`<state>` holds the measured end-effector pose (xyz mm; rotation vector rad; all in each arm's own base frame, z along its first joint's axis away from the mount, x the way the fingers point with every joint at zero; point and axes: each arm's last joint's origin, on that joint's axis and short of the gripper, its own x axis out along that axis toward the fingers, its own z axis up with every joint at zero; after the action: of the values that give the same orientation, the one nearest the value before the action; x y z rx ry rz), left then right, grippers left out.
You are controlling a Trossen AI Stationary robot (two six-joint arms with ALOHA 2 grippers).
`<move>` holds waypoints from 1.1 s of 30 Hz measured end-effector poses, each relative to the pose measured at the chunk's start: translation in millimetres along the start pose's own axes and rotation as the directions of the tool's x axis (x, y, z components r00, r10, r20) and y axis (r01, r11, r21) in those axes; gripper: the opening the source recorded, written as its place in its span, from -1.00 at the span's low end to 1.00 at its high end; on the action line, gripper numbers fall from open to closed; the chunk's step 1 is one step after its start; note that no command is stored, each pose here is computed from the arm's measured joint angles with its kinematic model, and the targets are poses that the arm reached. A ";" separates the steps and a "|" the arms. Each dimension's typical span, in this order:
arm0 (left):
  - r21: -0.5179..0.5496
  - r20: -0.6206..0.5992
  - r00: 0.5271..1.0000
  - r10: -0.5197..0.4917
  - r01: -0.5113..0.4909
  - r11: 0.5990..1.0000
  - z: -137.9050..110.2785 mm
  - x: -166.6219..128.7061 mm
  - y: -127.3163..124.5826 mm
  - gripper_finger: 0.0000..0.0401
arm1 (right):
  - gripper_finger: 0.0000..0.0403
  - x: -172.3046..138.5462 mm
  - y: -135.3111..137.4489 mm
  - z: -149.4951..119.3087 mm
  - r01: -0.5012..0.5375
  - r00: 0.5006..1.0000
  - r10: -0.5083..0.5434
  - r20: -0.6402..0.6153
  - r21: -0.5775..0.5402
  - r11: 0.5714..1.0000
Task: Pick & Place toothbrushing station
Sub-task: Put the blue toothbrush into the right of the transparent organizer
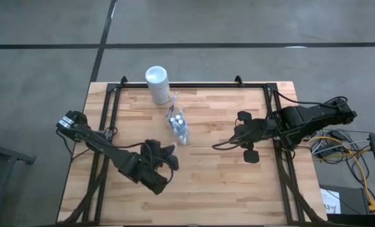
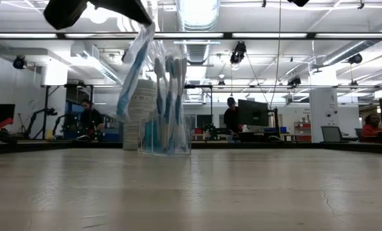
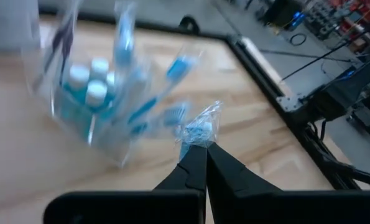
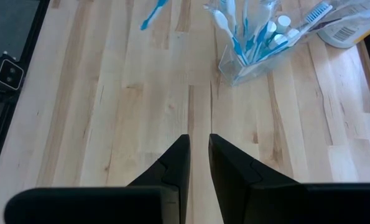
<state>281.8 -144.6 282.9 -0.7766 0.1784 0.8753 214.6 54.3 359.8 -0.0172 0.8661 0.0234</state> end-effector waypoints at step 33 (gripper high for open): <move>0.330 0.359 0.928 -0.100 -0.027 0.944 4.9 -10.3 -17.1 -1.00 | -0.73 0.0 0.0 0.0 0.000 1.000 0.000 0.000 -0.001 1.000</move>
<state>287.1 -154.4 300.2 -0.2894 -0.0279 0.9115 214.6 54.2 359.8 -0.0182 0.8661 0.0238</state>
